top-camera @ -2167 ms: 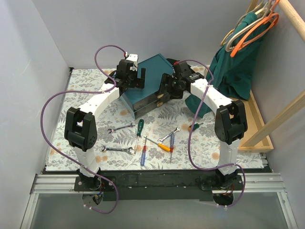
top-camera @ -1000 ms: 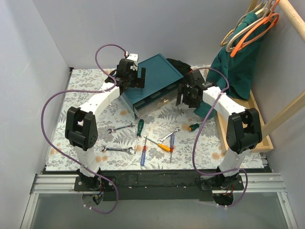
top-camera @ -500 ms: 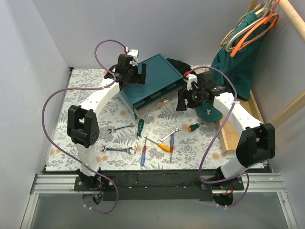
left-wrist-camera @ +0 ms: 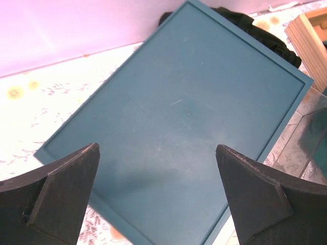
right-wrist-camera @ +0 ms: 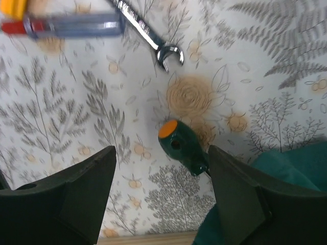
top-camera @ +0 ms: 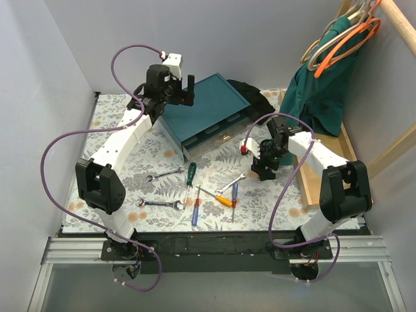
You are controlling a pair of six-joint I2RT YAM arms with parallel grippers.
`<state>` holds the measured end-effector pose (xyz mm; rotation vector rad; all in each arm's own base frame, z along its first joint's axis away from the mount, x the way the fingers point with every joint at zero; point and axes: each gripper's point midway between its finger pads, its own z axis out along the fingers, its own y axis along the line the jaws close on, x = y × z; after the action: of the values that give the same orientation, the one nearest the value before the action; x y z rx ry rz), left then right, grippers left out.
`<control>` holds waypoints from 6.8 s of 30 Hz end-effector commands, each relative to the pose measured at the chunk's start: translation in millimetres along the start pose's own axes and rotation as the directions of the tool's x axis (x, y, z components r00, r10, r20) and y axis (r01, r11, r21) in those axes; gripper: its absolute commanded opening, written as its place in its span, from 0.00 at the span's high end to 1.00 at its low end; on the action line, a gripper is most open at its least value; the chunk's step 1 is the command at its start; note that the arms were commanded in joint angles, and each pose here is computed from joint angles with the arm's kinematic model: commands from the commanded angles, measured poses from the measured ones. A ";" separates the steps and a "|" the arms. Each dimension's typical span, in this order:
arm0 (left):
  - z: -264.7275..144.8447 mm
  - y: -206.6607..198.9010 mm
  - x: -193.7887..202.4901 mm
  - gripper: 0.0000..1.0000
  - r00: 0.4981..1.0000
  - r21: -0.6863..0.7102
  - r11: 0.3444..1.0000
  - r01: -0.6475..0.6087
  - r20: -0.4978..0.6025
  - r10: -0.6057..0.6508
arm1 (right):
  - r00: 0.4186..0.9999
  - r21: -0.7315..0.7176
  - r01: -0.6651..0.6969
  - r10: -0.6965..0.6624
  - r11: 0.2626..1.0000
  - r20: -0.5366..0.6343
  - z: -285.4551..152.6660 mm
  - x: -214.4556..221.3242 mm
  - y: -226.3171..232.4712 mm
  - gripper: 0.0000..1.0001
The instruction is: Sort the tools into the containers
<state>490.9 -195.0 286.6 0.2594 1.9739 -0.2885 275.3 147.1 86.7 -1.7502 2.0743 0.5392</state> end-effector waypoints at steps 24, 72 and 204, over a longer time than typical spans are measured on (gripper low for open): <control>-3.1 20.0 7.1 0.02 0.999 -0.067 0.996 -0.050 0.000 0.050 | 0.862 0.064 0.506 -0.507 0.860 0.014 0.6 2.1 -6.4 0.80; 6.4 27.9 17.1 0.02 0.999 -0.072 0.997 -0.026 -0.028 0.024 | 0.788 0.326 0.111 -0.283 0.939 0.546 -37.5 -204.1 -102.4 0.96; -63.2 -137.9 -2.7 1.00 0.808 0.246 0.835 -0.492 0.486 0.333 | 0.797 0.527 -0.446 0.053 0.724 0.601 -144.6 -161.6 -102.3 0.25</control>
<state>377.4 -301.5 266.9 0.8646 1.5428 -0.4046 394.1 203.8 267.3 -0.8249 1.8271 0.3145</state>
